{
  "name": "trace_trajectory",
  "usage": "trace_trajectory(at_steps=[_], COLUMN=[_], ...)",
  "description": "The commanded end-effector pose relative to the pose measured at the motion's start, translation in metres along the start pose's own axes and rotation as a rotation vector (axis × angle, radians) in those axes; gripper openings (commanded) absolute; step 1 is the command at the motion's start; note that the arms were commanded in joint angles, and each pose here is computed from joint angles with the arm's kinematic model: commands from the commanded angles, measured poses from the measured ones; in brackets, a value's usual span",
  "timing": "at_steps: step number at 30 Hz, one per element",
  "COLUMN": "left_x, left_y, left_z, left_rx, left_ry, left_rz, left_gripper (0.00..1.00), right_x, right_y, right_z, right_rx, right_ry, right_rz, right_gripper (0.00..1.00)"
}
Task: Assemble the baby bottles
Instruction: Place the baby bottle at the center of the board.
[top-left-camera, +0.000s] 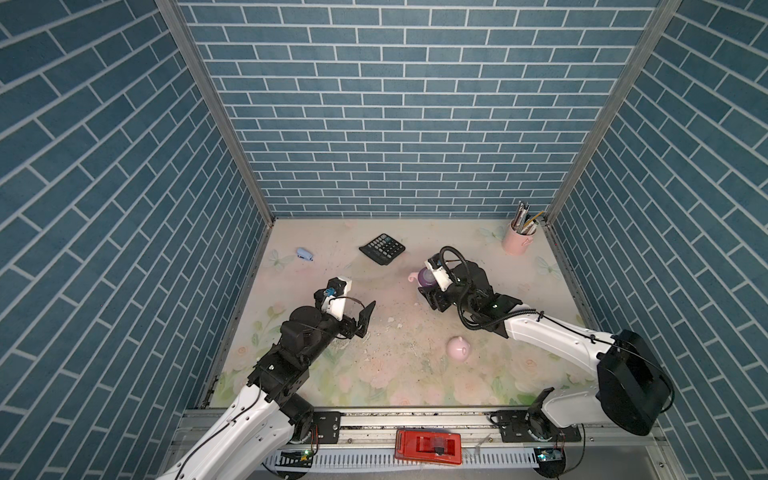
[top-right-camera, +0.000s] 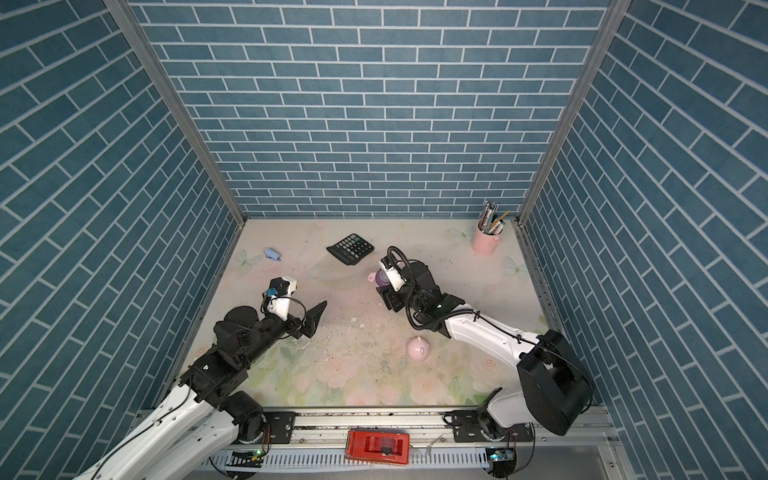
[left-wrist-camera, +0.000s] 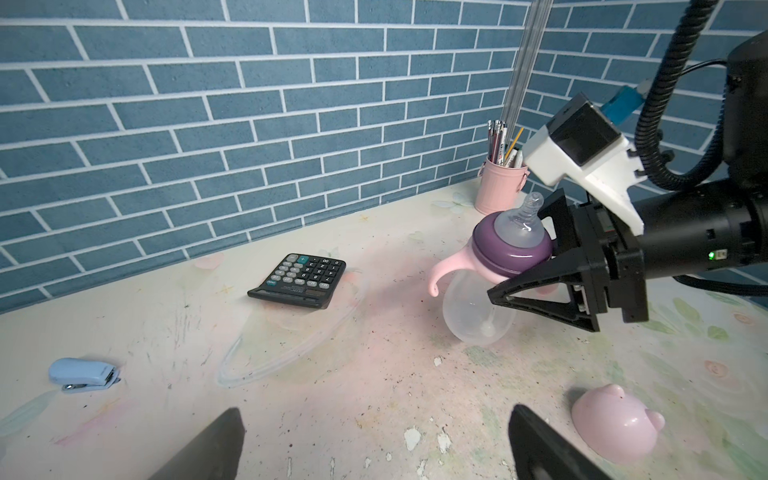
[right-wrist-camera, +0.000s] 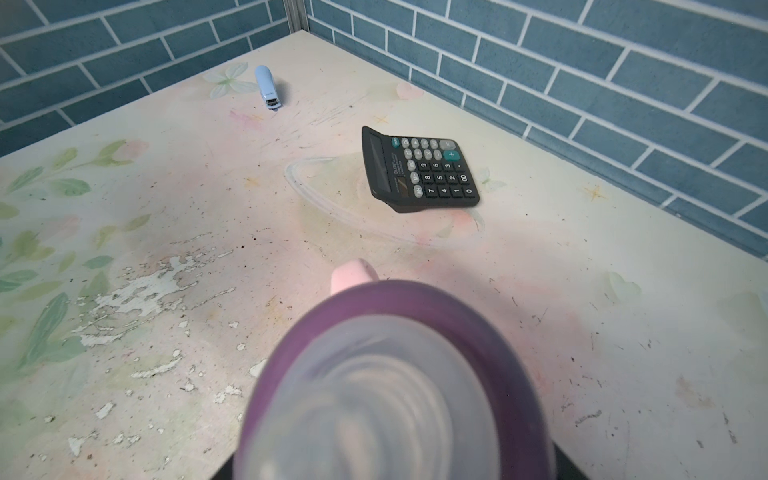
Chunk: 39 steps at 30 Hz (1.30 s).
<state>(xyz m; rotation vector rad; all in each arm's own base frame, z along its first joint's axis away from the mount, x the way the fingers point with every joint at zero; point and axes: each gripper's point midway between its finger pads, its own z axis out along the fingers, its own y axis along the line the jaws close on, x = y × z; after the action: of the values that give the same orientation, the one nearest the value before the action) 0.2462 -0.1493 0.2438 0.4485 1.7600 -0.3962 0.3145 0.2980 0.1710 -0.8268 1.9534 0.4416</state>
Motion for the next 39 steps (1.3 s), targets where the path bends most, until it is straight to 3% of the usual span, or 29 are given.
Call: trace_trajectory(at_steps=[1,14,28,37,39], left_x=[0.008,0.015,0.019,0.016,0.017], left_y=[0.008,0.004,0.003,0.002,0.002], left_z=[0.000,0.007,0.008,0.007,0.007], left_rx=[-0.040,-0.022,-0.018,-0.012,-0.007], left_ry=[0.030,0.066,0.085,0.083,0.084], left_rz=[0.000,0.003,0.007,0.006,0.008], left_gripper=[1.00,1.00,1.00,1.00,1.00], right_x=[-0.018,0.019,0.038,0.044,0.044], right_y=[-0.002,-0.005,-0.002,-0.001,-0.001], right_z=[0.004,0.027,0.032,0.032,0.030], right_rx=[-0.006,-0.002,-0.020,-0.025,-0.025], right_ry=[-0.081,0.011,-0.003,0.022,0.025], right_rz=[0.053,0.120,0.162,0.155,0.153], right_gripper=[0.33,0.35,0.41,0.60,0.69])
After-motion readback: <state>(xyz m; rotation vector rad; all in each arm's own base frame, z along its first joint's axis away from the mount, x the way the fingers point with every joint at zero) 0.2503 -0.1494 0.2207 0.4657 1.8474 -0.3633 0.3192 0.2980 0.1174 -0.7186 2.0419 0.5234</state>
